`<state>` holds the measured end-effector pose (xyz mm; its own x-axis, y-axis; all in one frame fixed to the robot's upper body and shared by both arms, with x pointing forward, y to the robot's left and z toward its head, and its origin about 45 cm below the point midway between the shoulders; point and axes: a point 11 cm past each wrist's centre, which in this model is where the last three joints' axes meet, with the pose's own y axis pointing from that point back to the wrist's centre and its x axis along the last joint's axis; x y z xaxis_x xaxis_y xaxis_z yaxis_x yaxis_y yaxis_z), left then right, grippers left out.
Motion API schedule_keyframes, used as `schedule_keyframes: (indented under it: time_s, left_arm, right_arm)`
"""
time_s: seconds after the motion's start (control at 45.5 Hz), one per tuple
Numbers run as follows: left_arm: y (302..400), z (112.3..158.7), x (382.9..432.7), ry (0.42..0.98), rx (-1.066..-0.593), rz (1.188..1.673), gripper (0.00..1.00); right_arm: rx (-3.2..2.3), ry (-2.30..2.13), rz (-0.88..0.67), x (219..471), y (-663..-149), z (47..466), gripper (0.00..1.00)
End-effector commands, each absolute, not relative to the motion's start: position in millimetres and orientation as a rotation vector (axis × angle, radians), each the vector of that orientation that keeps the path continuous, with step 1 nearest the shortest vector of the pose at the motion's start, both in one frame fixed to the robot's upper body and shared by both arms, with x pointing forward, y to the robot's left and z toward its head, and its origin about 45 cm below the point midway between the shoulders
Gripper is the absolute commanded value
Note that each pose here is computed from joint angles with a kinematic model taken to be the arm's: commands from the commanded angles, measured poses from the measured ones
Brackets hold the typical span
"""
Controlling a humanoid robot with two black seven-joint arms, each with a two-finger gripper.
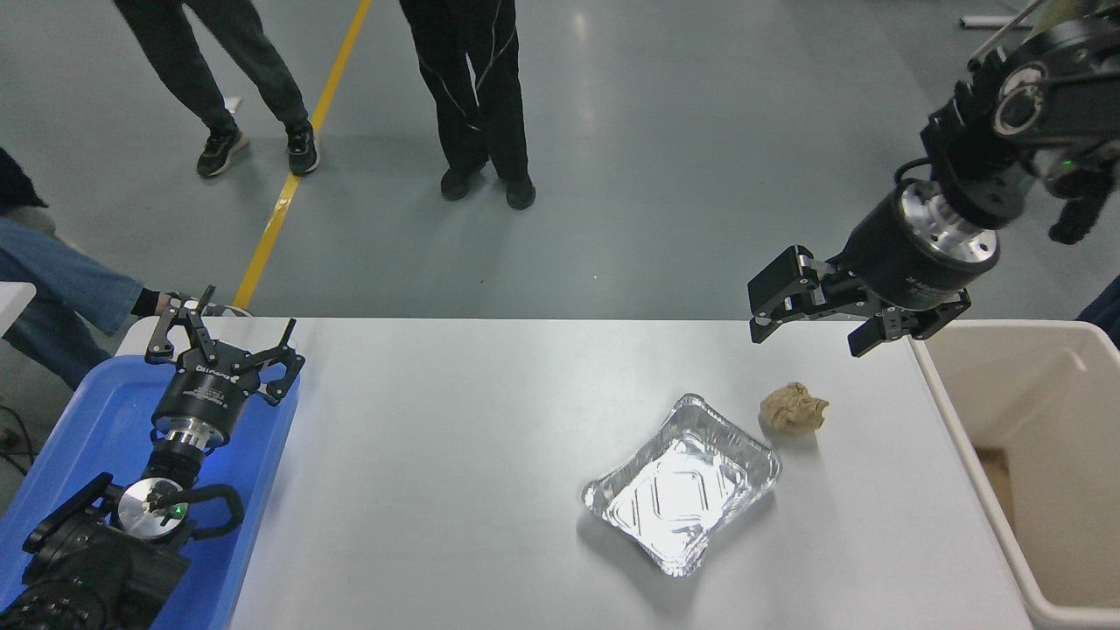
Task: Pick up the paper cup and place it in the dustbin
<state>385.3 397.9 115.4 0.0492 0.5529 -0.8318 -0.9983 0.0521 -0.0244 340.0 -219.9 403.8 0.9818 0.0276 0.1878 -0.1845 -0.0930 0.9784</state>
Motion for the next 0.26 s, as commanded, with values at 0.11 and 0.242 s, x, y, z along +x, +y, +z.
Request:
schedule_keyframes:
  time_s: [0.11, 0.242]
  left_arm:
    - [397.9, 115.5, 385.3, 0.763, -0.759, 1.373, 0.99]
    - [397.9, 115.5, 385.3, 0.762, -0.759, 1.373, 0.99]
  right_arm:
    - [1.557, -0.084, 0.225, 316.3, -211.9, 431.6, 1.00]
    - [1.544, -0.067, 0.217, 315.9, -210.8, 426.0, 1.00]
